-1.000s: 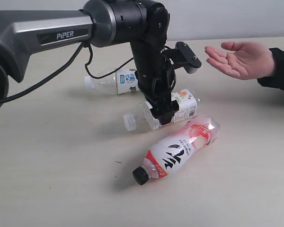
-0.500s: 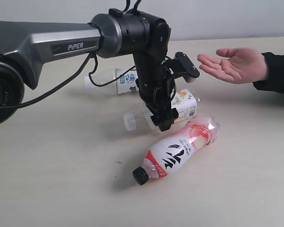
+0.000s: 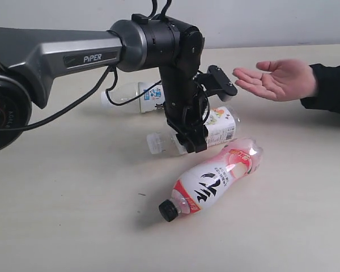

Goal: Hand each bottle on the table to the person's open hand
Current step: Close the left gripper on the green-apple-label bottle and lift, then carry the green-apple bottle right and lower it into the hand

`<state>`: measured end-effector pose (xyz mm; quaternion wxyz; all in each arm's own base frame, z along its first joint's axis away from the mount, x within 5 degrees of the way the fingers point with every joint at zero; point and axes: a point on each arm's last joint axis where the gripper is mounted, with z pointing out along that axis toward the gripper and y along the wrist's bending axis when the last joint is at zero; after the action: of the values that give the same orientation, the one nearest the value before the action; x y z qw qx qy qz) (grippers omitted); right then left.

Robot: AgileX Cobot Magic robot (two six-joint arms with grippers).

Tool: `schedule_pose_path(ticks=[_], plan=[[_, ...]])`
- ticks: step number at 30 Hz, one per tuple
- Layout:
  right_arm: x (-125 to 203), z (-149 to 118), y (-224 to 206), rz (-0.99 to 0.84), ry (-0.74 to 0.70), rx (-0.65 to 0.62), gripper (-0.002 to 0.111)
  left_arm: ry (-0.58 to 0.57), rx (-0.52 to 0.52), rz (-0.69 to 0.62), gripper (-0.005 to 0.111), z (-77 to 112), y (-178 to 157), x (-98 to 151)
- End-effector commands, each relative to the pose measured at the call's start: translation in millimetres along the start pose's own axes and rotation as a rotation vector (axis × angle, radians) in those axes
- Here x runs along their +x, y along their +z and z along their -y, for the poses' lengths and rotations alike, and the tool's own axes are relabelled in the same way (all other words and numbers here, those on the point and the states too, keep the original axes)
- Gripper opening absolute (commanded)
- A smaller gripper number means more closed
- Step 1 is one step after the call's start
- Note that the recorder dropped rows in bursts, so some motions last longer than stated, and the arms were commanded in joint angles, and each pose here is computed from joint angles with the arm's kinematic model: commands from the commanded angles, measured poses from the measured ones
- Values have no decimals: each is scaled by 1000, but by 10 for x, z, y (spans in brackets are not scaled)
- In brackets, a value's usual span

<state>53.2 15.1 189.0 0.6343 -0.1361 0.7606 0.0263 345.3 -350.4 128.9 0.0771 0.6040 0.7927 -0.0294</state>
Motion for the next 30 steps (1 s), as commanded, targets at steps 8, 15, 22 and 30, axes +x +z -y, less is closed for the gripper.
schedule_pose_path(ticks=[8, 15, 22, 30], plan=[[4, 5, 0, 10, -2, 9, 0, -125, -18, 34, 0, 13, -258, -24], [4, 5, 0, 10, -2, 9, 0, -312, -32, 163, 0, 43, -862, -67], [4, 5, 0, 10, -2, 9, 0, -607, 169, 439, 0, 205, -1464, -217], [4, 5, 0, 10, -2, 9, 0, -877, 521, 741, 0, 266, -1616, -524]])
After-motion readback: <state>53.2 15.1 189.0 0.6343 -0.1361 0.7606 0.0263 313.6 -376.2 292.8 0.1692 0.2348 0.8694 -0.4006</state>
